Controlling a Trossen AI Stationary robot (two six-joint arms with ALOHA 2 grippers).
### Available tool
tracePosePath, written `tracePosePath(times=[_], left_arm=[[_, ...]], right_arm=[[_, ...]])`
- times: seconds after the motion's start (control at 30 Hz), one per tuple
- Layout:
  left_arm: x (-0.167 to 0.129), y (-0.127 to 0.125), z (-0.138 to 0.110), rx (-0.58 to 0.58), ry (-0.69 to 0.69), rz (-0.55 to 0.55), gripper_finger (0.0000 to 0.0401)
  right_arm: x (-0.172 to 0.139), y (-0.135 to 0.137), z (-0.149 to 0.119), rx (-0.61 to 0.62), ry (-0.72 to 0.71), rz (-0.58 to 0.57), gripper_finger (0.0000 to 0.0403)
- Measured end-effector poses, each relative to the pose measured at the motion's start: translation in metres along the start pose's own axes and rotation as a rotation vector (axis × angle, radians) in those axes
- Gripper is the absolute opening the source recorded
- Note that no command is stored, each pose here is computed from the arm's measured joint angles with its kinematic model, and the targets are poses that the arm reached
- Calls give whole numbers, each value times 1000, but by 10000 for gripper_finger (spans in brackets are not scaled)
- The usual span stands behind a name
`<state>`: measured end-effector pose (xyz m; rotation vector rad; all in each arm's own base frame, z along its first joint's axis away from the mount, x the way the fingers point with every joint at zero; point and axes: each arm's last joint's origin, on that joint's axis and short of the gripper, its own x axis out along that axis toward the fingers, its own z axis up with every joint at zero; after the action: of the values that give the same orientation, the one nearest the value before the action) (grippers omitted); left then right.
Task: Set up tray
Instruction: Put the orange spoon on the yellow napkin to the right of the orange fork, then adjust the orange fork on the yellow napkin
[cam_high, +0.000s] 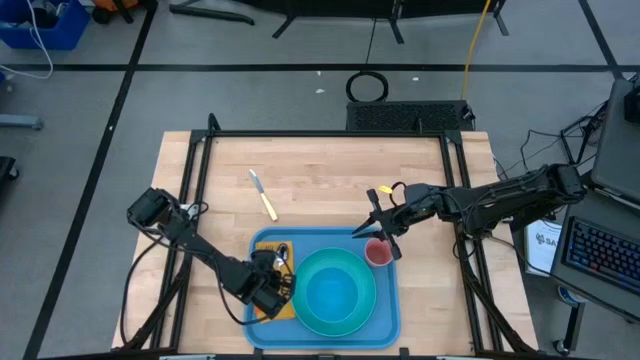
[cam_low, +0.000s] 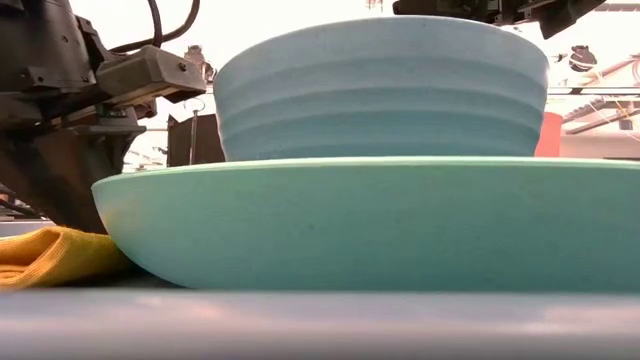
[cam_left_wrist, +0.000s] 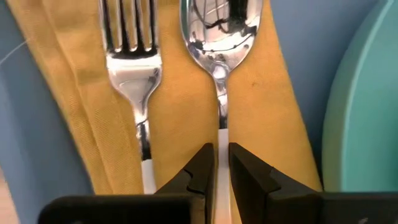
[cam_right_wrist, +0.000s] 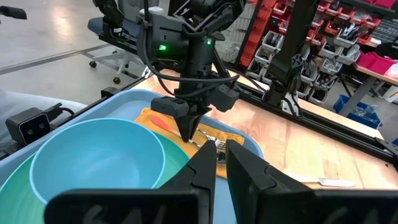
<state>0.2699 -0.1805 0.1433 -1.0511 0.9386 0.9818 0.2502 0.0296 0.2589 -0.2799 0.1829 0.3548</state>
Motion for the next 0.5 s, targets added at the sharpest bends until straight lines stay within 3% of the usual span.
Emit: tracePosePath(times=[0.5], left_arm=[[-3,0,-1,83,-74,-45,51]], right_arm=[[0,0,0,0,0,0,29]])
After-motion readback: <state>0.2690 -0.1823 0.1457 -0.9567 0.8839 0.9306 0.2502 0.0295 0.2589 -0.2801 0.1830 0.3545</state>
